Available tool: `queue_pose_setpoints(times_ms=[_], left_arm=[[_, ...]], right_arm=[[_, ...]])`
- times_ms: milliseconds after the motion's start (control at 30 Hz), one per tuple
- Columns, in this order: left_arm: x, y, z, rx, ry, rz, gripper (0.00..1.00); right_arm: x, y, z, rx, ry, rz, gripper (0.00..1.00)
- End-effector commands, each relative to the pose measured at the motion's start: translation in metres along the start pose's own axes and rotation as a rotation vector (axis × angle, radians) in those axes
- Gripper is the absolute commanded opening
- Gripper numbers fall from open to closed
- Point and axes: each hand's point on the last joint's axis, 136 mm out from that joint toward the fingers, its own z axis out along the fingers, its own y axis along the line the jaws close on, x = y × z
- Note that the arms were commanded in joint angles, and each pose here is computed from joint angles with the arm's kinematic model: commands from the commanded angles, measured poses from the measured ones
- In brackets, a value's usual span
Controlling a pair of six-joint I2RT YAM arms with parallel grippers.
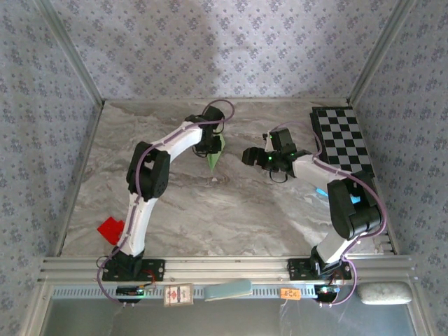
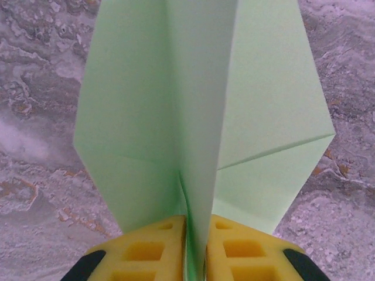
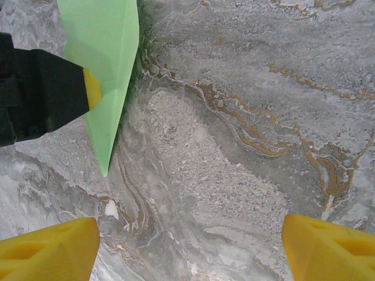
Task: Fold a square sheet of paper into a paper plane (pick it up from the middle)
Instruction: Move the paper plane to the top-center of the table.
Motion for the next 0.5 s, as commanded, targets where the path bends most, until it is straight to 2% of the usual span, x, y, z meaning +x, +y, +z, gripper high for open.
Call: queue_pose_setpoints(times_ms=[0, 167, 467], left_arm=[[0.003, 0.007, 0.007, -0.039, 0.029, 0.005, 0.16], [0.000, 0.003, 0.010, -0.031, 0.028, 0.003, 0.17], [0.006, 0.003, 0.021, -0.055, 0.048, 0.006, 0.21]], right_arm=[[-0.004, 0.006, -0.007, 0.004, -0.023, -0.034, 0.85], [-0.005, 0.006, -0.006, 0.006, -0.024, -0.037, 0.92], [-0.003, 0.008, -0.002, 0.005, -0.011, -0.038, 0.95]])
